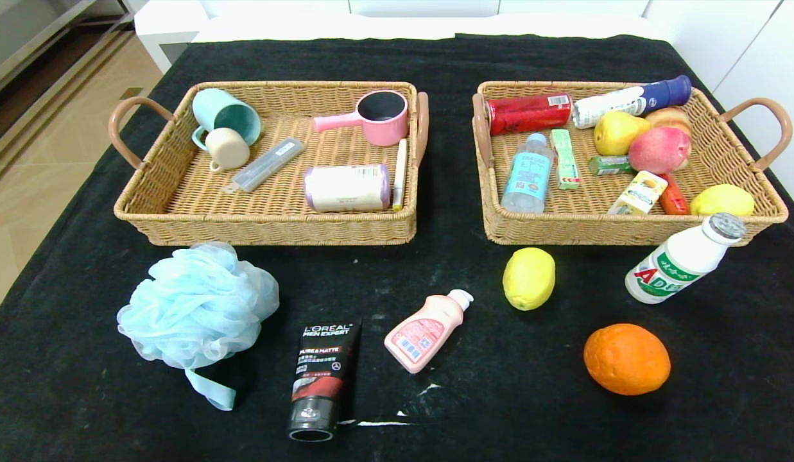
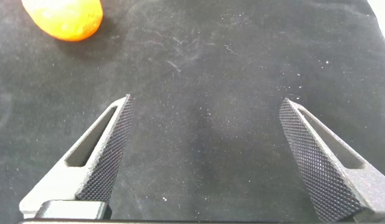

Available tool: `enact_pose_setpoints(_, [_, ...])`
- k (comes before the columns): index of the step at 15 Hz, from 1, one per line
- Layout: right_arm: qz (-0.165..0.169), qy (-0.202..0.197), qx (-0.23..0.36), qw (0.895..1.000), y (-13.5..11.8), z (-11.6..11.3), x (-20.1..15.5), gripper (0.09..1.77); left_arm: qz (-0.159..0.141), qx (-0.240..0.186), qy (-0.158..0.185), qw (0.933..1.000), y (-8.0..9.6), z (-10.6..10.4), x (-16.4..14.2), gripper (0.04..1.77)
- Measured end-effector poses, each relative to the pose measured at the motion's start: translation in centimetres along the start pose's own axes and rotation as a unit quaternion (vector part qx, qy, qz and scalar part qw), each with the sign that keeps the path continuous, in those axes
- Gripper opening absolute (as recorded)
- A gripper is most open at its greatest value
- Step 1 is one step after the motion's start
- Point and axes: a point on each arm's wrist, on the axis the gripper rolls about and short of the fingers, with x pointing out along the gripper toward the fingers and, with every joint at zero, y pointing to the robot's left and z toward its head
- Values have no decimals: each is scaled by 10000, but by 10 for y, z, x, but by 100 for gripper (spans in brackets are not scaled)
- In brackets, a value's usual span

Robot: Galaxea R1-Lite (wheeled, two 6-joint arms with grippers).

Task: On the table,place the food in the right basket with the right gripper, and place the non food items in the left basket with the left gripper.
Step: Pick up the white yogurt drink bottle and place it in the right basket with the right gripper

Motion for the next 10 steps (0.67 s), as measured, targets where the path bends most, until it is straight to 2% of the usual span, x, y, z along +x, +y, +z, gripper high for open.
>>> enact_pose_setpoints(2, [-33,-38,80,10000,0,3,-1,171,14,-14,-224,9997,0,10,-3,172])
enact_pose_setpoints(5, [175,-354,295,9988,1,36,-6,171,-124,-7,-582,9982,-1,42,-11,172])
enact_pose_setpoints(7, [470,-417,331,9975,2,61,-5,171,-312,10,-597,9977,-2,63,-9,172])
enact_pose_setpoints(10, [924,-369,327,9945,4,101,3,171,-852,8,-386,9956,-3,96,2,172])
